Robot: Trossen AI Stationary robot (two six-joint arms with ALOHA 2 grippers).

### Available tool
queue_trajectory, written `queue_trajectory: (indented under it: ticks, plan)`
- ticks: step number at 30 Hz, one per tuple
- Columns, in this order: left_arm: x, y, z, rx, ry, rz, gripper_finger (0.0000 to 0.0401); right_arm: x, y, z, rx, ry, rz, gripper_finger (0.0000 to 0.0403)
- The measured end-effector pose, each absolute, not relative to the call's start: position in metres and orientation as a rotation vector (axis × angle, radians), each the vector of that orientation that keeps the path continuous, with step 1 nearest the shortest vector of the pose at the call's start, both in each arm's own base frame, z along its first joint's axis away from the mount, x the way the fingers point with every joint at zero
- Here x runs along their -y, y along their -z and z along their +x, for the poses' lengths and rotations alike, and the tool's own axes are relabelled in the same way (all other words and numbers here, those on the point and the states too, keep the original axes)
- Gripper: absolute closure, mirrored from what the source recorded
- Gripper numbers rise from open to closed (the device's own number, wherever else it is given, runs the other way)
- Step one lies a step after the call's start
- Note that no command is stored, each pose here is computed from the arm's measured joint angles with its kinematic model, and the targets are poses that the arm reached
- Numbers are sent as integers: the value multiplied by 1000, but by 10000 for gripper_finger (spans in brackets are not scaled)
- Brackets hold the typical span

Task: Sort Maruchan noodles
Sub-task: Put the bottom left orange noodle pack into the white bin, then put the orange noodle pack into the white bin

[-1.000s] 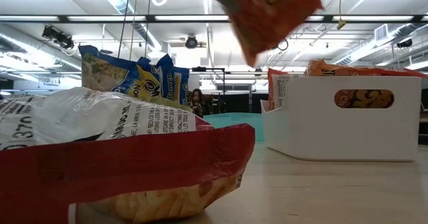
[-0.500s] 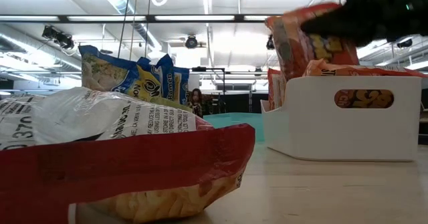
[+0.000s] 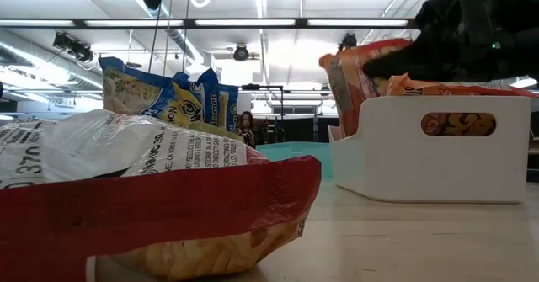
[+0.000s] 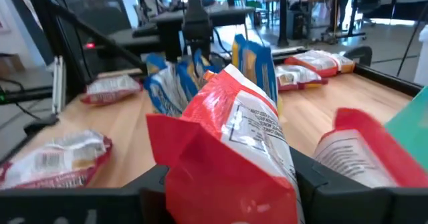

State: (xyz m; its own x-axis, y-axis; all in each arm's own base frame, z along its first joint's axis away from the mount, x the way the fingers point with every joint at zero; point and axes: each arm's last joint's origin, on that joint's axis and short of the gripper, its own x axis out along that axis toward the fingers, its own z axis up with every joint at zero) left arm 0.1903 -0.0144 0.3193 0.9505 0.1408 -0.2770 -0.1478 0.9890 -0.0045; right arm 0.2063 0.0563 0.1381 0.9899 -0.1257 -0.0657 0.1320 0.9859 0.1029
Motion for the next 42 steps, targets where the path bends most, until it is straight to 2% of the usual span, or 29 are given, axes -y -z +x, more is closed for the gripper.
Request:
queue_trajectory:
  ticks: [8,14,18,22,26,29,32,35,42]
  plan:
    - [15,-287,189,-392,-162,-72,183,-62,-144,203,-104,105,65,224]
    - [13,-272,186,-453,-199,-119,183,-64,-161,201,-383,159,-40,182]
    - [5,-261,179,-579,-286,-160,183,-62,-189,198,-586,185,-98,160]
    - [-9,-251,171,-689,-414,-179,183,-62,-228,196,-702,190,-158,145]
    - [-33,-250,166,-698,-585,-182,183,-63,-268,197,-749,188,-181,142]
    - [-55,-248,163,-721,-690,-178,183,-74,-284,204,-707,106,-141,142]
    - [-78,-244,156,-770,-792,-164,184,-96,-282,215,-642,-26,-99,142]
    - [-99,-240,153,-797,-857,-170,184,-119,-263,224,-688,-92,-89,142]
    - [-128,-227,159,-850,-811,-144,184,-149,-207,239,-879,-34,-90,142]
